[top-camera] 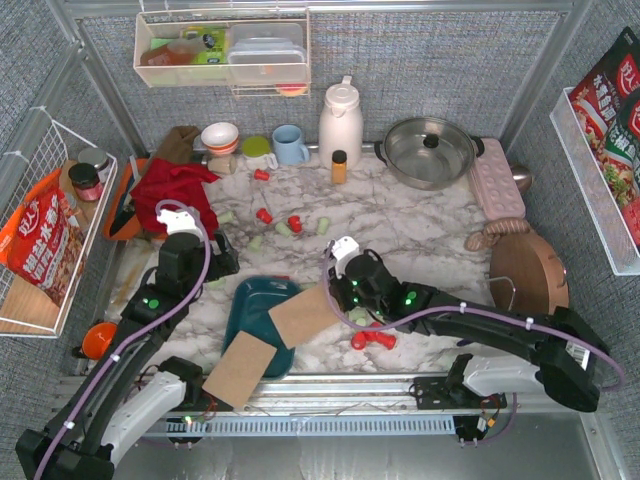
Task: Mix the coffee capsules in the storage basket
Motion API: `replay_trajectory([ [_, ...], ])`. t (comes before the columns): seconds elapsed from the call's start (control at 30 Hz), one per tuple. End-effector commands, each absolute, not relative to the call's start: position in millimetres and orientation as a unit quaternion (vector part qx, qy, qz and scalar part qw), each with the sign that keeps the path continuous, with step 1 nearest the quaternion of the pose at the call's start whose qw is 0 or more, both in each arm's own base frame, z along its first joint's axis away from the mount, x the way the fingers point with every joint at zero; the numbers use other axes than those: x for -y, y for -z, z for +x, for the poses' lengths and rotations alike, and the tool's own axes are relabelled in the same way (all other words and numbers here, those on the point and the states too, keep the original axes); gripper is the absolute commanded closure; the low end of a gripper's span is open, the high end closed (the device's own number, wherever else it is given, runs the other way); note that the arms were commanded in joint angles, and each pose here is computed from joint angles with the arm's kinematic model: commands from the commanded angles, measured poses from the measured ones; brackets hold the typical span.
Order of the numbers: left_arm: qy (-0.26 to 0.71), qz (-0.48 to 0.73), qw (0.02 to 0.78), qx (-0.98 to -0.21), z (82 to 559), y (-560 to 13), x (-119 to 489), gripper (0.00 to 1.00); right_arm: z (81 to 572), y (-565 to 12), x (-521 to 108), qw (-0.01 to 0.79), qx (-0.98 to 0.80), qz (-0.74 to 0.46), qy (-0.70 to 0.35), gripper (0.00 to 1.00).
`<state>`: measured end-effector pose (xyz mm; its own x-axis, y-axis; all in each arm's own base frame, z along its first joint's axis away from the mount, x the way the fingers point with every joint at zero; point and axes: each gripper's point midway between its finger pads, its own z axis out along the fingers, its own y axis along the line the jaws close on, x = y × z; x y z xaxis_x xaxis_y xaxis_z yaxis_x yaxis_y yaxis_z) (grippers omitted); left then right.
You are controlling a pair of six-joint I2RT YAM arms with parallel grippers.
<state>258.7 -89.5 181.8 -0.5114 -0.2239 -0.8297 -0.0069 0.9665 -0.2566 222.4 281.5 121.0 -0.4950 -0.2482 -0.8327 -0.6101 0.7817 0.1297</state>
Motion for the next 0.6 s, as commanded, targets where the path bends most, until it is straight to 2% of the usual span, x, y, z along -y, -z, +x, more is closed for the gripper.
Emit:
replay_trajectory([
  [0.0,0.117,-0.065,0.506,-0.852,265,-190,92,0.08,236,-146,-275,0.469,-0.825,-0.257,-0.185,1.0],
  [0.37,0.118,-0.061,0.512,-0.849,264,-194,91,0.08,284,-200,-237,0.552,-0.8,-0.225,-0.065,1.0],
  [0.57,0.125,-0.057,0.515,-0.846,264,-196,94,0.08,337,-224,-174,0.591,-0.792,-0.142,0.061,1.0],
])
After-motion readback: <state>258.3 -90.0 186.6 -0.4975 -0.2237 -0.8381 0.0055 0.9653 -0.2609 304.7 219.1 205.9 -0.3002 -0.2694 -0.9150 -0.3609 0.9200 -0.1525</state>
